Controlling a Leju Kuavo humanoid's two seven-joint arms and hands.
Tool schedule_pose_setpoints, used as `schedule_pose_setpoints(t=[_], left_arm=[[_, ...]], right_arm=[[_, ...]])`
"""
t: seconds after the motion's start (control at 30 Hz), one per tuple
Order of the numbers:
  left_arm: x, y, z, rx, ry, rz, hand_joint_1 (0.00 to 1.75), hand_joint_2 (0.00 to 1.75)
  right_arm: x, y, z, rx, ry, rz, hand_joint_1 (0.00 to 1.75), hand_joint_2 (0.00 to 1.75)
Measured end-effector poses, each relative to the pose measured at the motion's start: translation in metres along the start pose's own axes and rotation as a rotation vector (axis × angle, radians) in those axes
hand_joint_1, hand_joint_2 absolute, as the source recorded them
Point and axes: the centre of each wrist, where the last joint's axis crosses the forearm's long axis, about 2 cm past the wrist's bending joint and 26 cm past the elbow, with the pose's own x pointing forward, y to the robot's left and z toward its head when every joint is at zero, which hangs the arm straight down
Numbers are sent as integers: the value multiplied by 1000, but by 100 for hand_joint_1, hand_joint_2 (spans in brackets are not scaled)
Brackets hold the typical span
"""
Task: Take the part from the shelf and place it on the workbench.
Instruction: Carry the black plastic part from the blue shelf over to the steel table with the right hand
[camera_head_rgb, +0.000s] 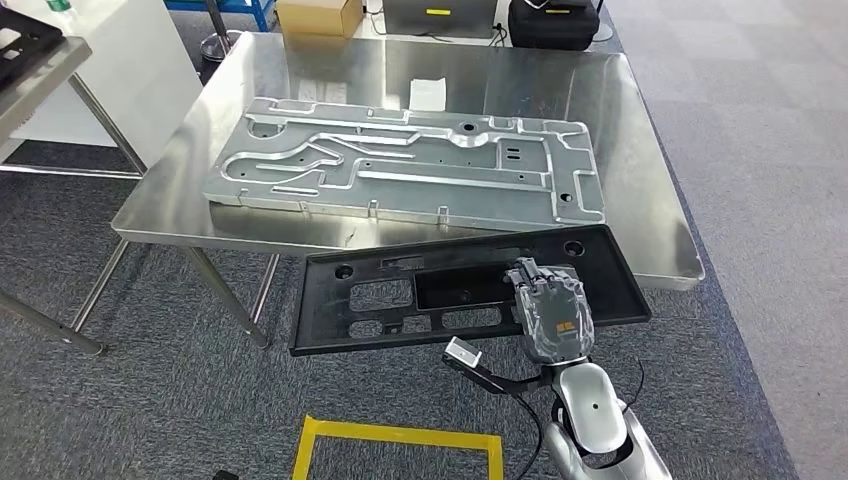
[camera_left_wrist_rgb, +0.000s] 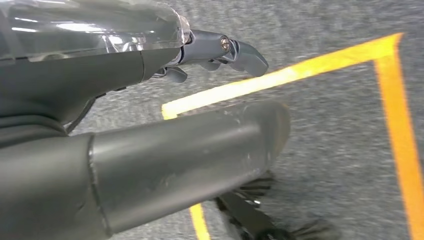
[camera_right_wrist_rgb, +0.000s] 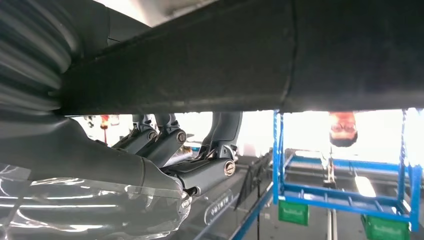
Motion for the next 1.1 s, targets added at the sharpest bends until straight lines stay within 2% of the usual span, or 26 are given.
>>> schedule_pose_setpoints(t=[0.3, 0.6, 0.73, 1.1], left_arm=[[7, -3, -2, -11, -8, -1, 0, 0], [-6, -5, 3, -18, 26, -10, 0, 0], [2, -3, -1, -10, 9, -13, 0, 0], [3, -5, -1, -10, 9, 38, 0, 0]], right_arm=[[2, -7, -31, -25, -51, 36, 175, 175], [3, -1, -44, 19, -74, 58, 175, 175], [4, -5, -52, -1, -75, 55, 175, 175], [-5, 8, -33, 56, -44, 30, 175, 175]])
